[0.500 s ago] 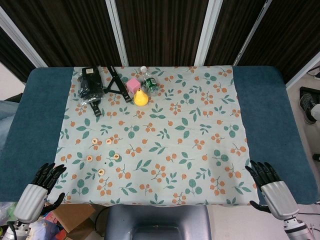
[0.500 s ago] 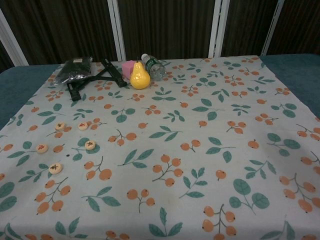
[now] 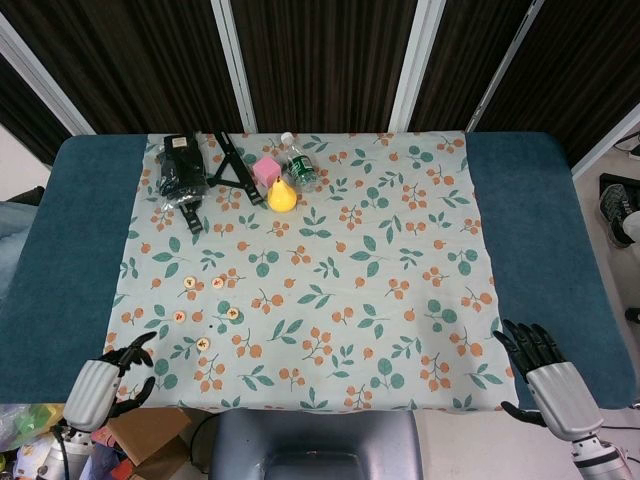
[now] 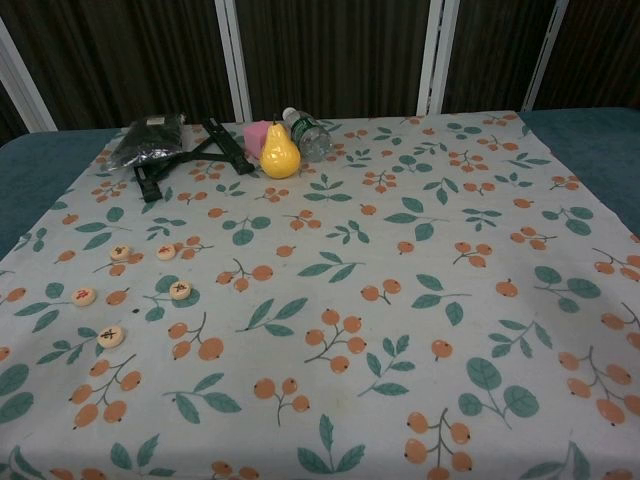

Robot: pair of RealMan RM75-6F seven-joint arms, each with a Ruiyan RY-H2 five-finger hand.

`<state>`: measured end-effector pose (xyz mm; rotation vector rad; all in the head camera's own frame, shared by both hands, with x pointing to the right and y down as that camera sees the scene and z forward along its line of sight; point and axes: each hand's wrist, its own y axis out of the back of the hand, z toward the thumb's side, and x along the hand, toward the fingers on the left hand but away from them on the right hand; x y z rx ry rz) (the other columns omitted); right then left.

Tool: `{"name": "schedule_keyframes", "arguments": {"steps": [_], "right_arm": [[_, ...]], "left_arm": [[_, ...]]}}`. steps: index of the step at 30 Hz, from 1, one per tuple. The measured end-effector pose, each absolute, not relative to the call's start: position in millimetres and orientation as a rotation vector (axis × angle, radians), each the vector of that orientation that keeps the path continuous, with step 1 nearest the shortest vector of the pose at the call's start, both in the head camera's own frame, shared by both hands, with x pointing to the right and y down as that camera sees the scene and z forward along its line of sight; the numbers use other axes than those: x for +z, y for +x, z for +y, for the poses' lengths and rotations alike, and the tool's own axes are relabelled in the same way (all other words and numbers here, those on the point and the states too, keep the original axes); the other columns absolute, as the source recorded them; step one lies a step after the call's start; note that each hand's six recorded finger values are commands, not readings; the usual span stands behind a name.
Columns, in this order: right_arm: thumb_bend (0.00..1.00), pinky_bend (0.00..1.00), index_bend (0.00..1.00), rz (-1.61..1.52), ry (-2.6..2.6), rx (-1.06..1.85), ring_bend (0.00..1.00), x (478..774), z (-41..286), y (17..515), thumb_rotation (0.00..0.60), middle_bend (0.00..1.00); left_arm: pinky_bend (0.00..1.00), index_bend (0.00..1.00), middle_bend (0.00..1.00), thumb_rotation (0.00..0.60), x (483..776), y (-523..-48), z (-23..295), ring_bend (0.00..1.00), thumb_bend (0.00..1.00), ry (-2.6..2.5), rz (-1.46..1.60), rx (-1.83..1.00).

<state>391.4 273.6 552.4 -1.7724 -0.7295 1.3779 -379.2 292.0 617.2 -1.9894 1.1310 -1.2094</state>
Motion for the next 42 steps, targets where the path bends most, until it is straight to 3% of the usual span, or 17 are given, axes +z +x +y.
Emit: {"name": "schedule_keyframes", "arguments": {"steps": [8, 16, 42], "right_arm": [[0.20, 0.05, 0.00, -0.719, -1.771, 1.389, 0.00, 555, 273, 391, 0.600, 0.00], [0.20, 0.05, 0.00, -0.723, -1.772, 1.388, 0.00, 554, 273, 392, 0.600, 0.00], [0.20, 0.05, 0.00, -0.732, -1.773, 1.384, 0.00, 552, 273, 393, 0.600, 0.00]], "left_arm": [[1.00, 0.35, 1.00, 0.600, 672, -356, 290, 1.00, 0.42, -2.000, 1.083, -1.356], [1.00, 0.36, 1.00, 0.600, 703, -347, 284, 1.00, 0.42, -1.988, 1.099, -1.415], [1.00, 0.39, 1.00, 0.600, 733, -330, 280, 1.00, 0.42, -2.005, 1.094, -1.462]]}}
